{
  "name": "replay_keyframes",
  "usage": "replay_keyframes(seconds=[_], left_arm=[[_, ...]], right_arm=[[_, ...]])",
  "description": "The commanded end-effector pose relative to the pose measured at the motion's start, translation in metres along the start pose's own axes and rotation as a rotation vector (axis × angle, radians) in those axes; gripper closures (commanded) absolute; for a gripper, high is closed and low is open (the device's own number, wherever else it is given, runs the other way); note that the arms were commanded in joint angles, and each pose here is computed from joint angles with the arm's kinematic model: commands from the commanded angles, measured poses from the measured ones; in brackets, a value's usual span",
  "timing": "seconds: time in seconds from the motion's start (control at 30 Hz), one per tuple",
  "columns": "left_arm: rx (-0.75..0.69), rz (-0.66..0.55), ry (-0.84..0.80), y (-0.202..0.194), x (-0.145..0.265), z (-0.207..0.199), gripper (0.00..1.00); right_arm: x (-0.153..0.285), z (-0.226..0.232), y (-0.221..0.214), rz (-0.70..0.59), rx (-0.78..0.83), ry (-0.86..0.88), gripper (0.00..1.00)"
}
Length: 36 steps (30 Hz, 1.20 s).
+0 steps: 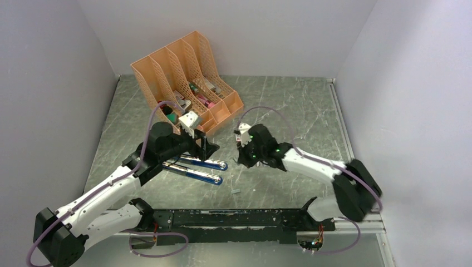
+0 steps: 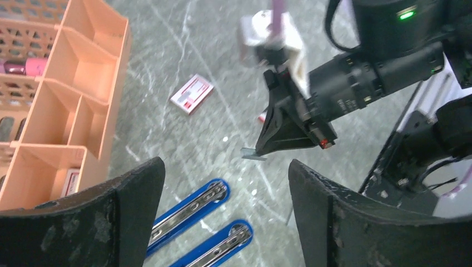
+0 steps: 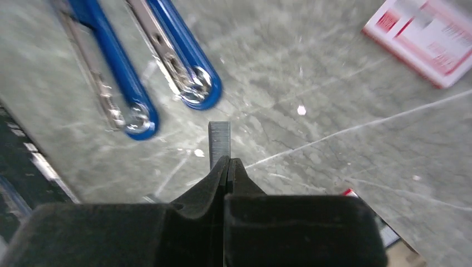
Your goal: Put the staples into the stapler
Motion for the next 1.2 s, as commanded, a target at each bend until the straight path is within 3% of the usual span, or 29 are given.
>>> replay_keyframes(seconds=[0.0, 0.1, 0.2, 0.47, 0.67, 0.83, 1.17], left_arm=[[0.039, -0.267, -0.143, 0.036, 0.010, -0.020, 0.10], [0.032, -0.434, -0.245, 0.056, 0.019, -0.032, 0.03], [0.022, -0.523, -0.351, 0.070, 0.026, -0.044, 0.00], [-0.089, -0.559, -0.634, 0.100, 0.029, -0.072, 0.01], [-0.129, -0.562, -0.717, 0.103, 0.031, -0.078, 0.04], [-0.159, -0.526, -0.829, 0.104, 0.031, -0.085, 0.12], [-0.117, -0.465, -0.855, 0.099, 0.018, -0.084, 0.24]], right_arm=[[0.056, 0.011, 0.050, -0.431, 0.003, 0.038, 1.00], [0.094, 0.024, 0.070, -0.684, 0.021, 0.096, 1.00], [0.125, 0.037, 0.085, -0.875, 0.048, 0.184, 1.00], [0.169, 0.058, 0.102, -1.117, 0.077, 0.347, 1.00], [0.185, 0.066, 0.106, -1.173, 0.099, 0.411, 1.00], [0.187, 0.068, 0.108, -1.180, 0.113, 0.438, 1.00], [0.193, 0.072, 0.109, -1.195, 0.138, 0.472, 1.00]])
Point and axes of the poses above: each gripper's point midway between its finger pads, its own x axis back along the fingers, its own z axis along the line the jaws close on, y = z × x, the point moved 9 cm from there along x, back along the fingers, and after that the axes turned 5 degrees about x, right-handed, at the moved point
